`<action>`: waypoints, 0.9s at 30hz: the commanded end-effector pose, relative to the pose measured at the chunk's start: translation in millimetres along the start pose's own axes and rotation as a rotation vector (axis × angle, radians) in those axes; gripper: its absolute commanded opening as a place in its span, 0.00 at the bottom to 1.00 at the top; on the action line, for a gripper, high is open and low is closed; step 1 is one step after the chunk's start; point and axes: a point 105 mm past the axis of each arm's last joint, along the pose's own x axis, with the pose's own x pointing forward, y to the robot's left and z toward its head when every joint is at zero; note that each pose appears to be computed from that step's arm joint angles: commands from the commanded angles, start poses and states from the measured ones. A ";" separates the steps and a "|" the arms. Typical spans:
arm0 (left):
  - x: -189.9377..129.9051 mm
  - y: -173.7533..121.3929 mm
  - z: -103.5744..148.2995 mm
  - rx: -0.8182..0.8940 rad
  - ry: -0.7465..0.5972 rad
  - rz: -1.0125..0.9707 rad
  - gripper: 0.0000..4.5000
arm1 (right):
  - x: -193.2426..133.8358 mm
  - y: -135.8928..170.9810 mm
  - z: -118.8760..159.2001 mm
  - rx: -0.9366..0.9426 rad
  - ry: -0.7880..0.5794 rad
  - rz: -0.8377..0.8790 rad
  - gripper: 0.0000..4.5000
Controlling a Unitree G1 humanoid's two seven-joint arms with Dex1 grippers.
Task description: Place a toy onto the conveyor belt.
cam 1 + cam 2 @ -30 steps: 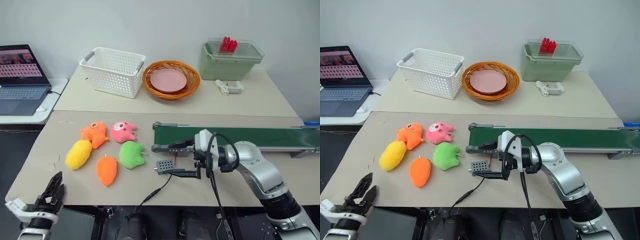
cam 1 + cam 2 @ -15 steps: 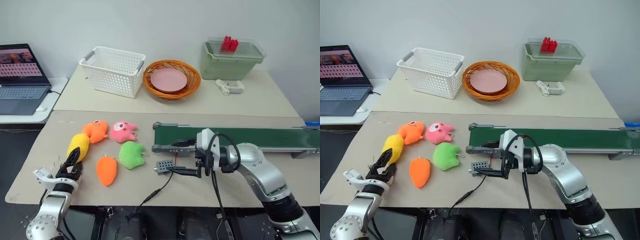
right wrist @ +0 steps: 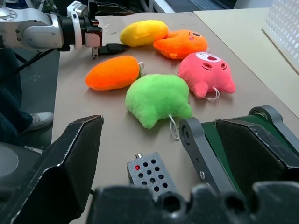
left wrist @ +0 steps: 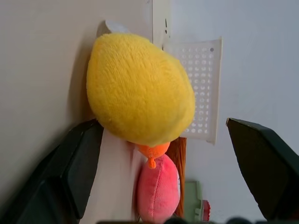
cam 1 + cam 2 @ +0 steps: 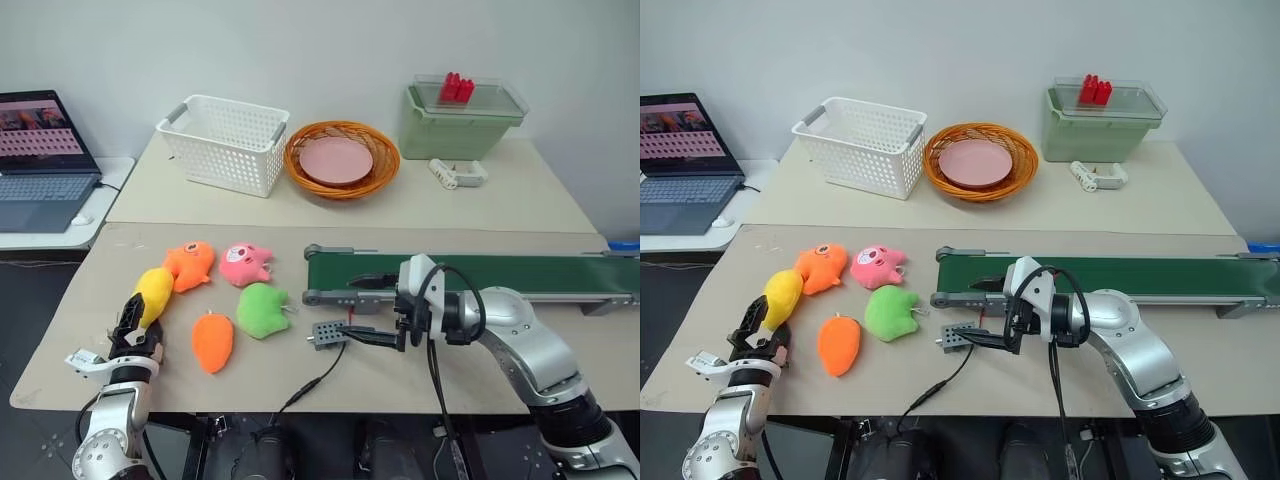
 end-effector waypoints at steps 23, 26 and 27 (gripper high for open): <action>13.3 44.6 40.0 -0.095 -0.262 0.259 0.84 | -10.5 -11.4 25.8 -0.039 -0.077 -0.077 1.00; 14.6 44.9 40.0 -0.093 -0.256 0.259 0.56 | -10.7 -12.5 26.2 -0.042 -0.078 -0.085 1.00; 14.9 45.1 40.1 -0.092 -0.255 0.260 0.49 | -10.8 -12.7 26.2 -0.042 -0.078 -0.086 1.00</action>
